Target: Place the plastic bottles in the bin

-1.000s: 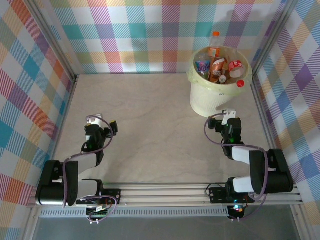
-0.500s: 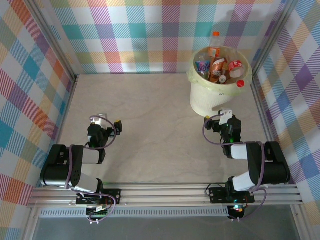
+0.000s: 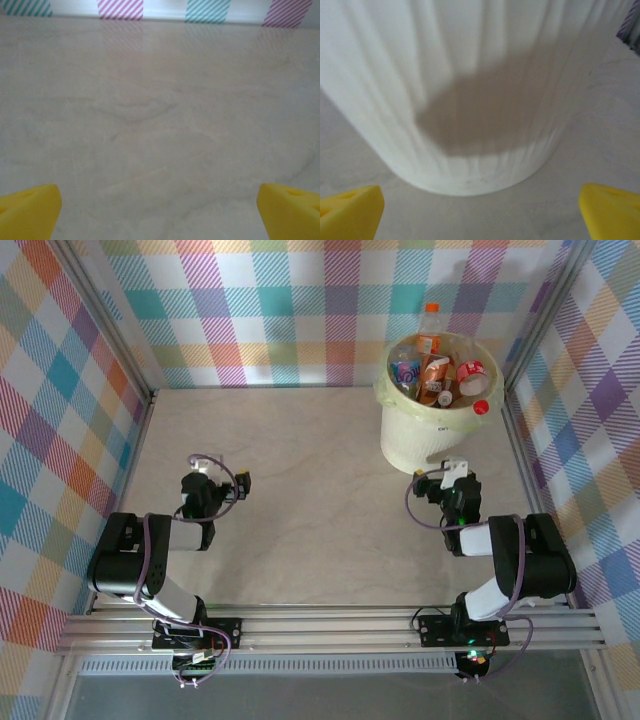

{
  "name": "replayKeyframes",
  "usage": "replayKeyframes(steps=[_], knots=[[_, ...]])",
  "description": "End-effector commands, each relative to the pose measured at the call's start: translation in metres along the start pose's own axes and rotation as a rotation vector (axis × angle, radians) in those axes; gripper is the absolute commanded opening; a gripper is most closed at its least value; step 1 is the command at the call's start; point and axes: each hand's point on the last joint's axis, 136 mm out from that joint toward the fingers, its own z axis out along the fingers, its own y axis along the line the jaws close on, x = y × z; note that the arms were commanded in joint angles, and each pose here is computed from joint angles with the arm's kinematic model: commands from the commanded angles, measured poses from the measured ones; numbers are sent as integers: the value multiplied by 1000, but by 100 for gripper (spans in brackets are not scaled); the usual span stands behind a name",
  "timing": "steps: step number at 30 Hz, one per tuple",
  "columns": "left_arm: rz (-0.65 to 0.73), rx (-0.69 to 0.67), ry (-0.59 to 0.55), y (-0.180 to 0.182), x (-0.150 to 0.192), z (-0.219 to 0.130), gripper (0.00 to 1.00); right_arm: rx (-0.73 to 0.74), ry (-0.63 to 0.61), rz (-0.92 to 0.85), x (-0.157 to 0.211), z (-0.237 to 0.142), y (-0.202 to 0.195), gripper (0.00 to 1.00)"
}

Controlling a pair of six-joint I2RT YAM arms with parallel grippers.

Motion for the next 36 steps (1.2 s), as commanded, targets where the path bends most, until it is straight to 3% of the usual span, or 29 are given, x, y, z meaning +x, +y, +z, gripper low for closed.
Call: replayKeyframes(steps=[1, 17, 21, 27, 36], knots=[[-13, -14, 64, 4, 14, 2, 100, 75, 29, 44, -1, 7, -15, 100], [20, 26, 25, -5, 12, -5, 100, 70, 30, 38, -1, 8, -14, 100], [21, 14, -4, -4, 12, -11, 100, -122, 3, -38, -1, 0, 19, 100], [14, 8, 53, -3, 14, 0, 100, 1, 46, 26, 1, 9, -4, 100], [-23, -53, 62, 10, 13, 3, 100, -6, 48, 40, 0, 9, -6, 100]])
